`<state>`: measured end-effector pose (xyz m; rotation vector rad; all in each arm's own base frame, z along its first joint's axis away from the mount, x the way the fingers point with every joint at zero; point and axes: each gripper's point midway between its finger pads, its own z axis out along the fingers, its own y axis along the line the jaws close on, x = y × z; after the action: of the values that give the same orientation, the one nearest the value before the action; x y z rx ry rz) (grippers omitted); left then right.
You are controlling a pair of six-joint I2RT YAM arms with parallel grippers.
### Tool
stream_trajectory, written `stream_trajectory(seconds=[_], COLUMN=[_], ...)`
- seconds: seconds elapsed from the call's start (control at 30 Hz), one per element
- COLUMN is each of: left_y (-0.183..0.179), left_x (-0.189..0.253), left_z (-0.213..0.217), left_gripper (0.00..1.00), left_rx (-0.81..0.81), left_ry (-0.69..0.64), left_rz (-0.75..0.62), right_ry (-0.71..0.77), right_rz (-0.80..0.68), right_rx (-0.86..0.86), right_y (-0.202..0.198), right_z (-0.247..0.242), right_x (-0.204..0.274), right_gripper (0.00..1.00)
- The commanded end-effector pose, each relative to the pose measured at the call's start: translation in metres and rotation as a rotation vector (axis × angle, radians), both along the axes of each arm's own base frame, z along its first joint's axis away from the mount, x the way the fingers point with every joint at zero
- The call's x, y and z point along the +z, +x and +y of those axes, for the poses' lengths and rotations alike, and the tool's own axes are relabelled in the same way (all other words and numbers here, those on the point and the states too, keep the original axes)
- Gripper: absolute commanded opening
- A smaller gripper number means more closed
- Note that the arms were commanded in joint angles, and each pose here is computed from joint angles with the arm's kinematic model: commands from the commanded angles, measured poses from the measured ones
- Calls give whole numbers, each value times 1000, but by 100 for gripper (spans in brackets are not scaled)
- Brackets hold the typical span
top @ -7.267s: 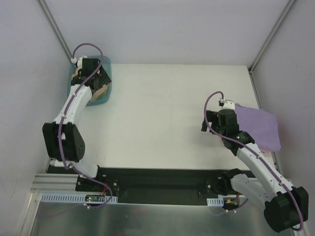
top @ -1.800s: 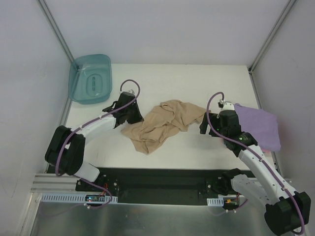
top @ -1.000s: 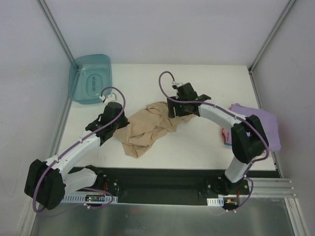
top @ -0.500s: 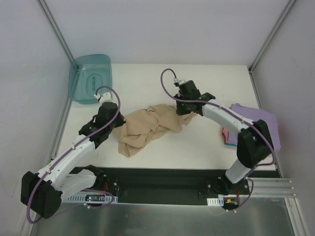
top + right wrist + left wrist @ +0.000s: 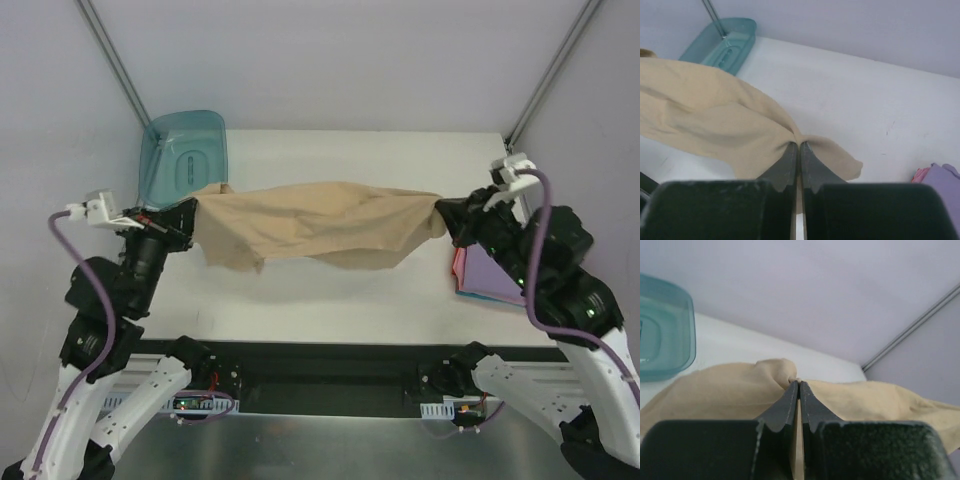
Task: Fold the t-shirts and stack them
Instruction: Flatten out the tshirt
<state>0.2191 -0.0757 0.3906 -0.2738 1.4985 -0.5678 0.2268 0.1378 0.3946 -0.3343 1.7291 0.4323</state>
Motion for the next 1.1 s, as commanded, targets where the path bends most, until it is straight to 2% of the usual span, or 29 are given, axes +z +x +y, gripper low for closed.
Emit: stream_trajectory(seconds=[0.0,0.13,0.2,0.3,0.4,0.43,0.47,0.5,0.53,0.6,0.63,0.67,0.7,0.73,0.77,0.8,0.83,0.9,0.93,1.0,1.07], left_y=[-39,-71,-80,-66,-29,-1,13,28,58,89,117,134,149,174,189,194,204,212,213,206,191], left_x=[53,86,100,105,95,81,72,62,37,4,-32,-51,-71,-115,-122,-142,-172,-175,-181,-190,-198], left_z=[7,-4,-12,-19,-20,-17,-17,-15,-15,-15,-22,-20,-22,-26,-27,-26,-29,-37,-39,-41,-41], left_gripper=[0,0,0,0,0,0,0,0,0,0,3,12,21,35,57,99,99,99,99,99,99], left_rx=[-65,-198,-264,-262,-176,-98,-62,-16,59,128,149,155,151,145,136,143,140,115,111,96,81], left_ry=[-42,-68,-65,-43,5,26,57,74,117,177,235,245,254,288,285,314,346,346,339,332,310], left_rz=[-169,-265,-291,-269,-193,-126,-90,-50,38,139,241,298,354,470,498,570,662,693,707,729,752], right_ry=[66,164,185,180,116,79,40,-17,-74,-169,-246,-247,-240,-255,-232,-235,-289,-332,-345,-332,-262], right_rz=[-90,-151,-165,-135,-51,-12,9,61,97,162,254,326,384,463,524,576,690,718,727,728,693], right_rx=[81,213,206,92,-84,-139,-280,-356,-426,-596,-621,-582,-619,-608,-555,-571,-571,-588,-591,-578,-527], right_y=[-42,-83,-91,-79,-46,-37,-22,-1,11,35,56,67,81,109,120,133,137,147,147,143,140], right_z=[-12,-9,-15,-30,-44,-48,-66,-67,-72,-91,-87,-79,-92,-87,-78,-86,-87,-87,-87,-83,-72], right_x=[35,70,78,75,52,40,30,12,-6,-35,-70,-92,-110,-144,-163,-179,-210,-212,-217,-223,-216], right_gripper=[1,1,1,1,1,2,8,9,11,11,11,11,12,29,53,69,85,94,97,97,97])
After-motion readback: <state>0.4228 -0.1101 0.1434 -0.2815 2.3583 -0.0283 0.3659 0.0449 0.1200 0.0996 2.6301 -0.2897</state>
